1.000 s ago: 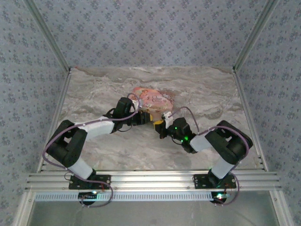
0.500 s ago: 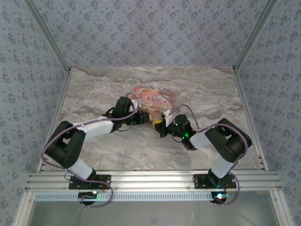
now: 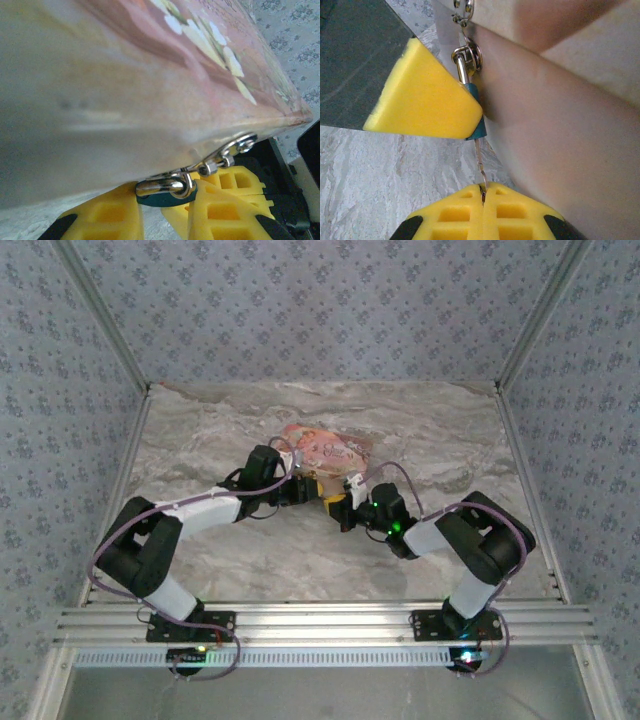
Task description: Unlock a padlock with a key
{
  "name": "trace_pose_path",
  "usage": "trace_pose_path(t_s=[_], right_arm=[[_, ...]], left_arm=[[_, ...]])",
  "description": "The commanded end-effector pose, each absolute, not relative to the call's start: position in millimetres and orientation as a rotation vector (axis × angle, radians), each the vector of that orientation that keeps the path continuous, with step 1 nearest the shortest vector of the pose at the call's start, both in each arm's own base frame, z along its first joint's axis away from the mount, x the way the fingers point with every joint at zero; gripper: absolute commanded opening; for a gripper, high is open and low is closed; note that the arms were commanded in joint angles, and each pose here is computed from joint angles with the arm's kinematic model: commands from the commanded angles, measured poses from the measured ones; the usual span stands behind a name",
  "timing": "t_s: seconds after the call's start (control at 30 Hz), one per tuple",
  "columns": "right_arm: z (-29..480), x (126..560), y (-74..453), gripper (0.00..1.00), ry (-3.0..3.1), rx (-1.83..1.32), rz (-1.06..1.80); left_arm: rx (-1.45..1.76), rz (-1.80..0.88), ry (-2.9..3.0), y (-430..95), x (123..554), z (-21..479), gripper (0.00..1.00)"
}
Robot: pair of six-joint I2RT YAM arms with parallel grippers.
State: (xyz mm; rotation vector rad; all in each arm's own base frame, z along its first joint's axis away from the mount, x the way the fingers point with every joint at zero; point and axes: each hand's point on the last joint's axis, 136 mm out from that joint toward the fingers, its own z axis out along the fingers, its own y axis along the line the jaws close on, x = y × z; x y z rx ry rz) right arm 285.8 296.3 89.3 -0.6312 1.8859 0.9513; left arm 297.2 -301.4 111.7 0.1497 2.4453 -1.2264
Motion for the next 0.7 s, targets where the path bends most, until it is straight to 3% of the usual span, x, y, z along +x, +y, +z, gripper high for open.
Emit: trace_pose_path(t_s=[0.0, 0.67], right_arm=[[106.2, 286.4, 298.1, 0.00, 1.808, -0.630, 0.960], [96.6, 277.9, 286.9, 0.00, 1.838, -0.591, 0.951]], left_arm=[[0.265, -1.369, 2.385, -320.0, 282.5, 142.4, 0.21], [0.263, -1.368, 2.387, -320.4, 283.4, 143.5, 0.22]])
